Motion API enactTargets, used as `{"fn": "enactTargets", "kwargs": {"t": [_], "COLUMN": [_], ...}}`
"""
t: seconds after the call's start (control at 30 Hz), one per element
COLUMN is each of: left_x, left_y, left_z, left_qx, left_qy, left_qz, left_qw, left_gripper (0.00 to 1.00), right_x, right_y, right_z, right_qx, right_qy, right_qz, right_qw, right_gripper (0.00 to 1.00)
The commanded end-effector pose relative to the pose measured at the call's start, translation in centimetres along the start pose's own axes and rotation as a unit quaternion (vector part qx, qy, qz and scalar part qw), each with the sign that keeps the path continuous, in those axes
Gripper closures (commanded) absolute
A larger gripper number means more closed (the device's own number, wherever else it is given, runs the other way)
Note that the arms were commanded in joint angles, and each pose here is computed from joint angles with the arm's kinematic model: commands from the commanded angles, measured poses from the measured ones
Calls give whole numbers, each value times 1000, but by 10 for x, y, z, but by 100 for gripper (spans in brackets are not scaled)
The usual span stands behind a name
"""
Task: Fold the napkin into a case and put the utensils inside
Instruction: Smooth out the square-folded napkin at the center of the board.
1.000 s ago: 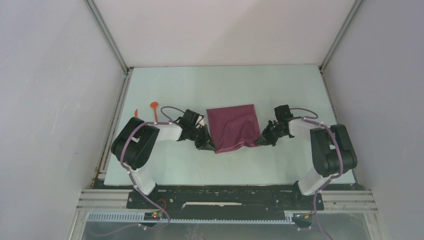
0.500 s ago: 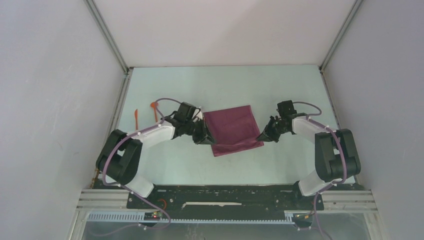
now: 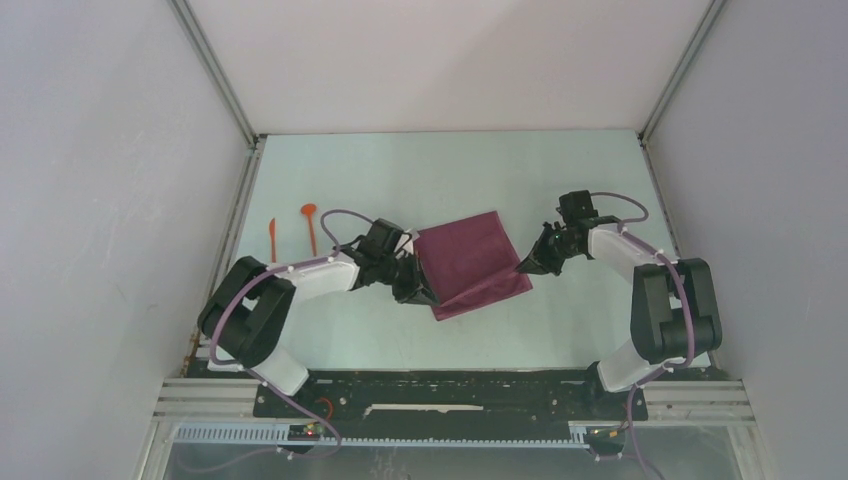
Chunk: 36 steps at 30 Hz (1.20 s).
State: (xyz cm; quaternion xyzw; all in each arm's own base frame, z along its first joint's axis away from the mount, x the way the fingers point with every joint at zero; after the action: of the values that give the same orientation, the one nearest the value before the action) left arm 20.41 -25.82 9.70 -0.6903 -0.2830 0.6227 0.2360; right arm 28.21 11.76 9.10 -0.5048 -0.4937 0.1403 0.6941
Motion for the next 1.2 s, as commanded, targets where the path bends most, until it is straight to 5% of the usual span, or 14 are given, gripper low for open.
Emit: {"fn": "enactTargets", "kwargs": {"t": [0.0,0.23,0.4,0.57,0.7,0.97,1.17], "left_x": [7,6,2,-5,-5,11,30], "left_y": [13,28,13,-6,-41,-49,-24], "left_z": [6,19,27,38,27,-37,-76], "left_qx": [12,40,27,55,4,-107,-136], "left_qy": [-10,-14,7,41,67,-26,-79], "left_qz": [9,31,44,65,47,20,-18], "left_qw": [1000,999,999,996,997,994,987], "left_gripper": [100,98,87,50,31,18,19], "right_x": [1,-12,-23,-26,-9,2,-5], "right_y": [-6,3,1,-17,-43,-17,5], "right_z": [-8,-11,-10,-12,-19,-31,-38], "right_qx": [-16,-16,-18,-31,-75,-4,17], "right_qy": [-14,-7,-16,-50,-133,-124,-115], "right_qz": [3,36,65,99,58,-1,16], "right_qw": [1000,999,998,993,987,992,993], "right_gripper": [100,100,100,65,42,39,41]}}
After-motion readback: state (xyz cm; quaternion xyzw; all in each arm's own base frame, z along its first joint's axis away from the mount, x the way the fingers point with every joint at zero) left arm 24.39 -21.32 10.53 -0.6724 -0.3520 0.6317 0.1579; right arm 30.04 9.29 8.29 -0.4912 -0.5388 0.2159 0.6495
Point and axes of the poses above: each gripper's point midway between its finger pads, its own y axis out along the fingers, its own x axis along the line the jaws close on, z = x × y, the point moved 4 cm from there along -y, back along the fingers, and after that the axes turned 6 degrees about y, right-handed, at the moved point
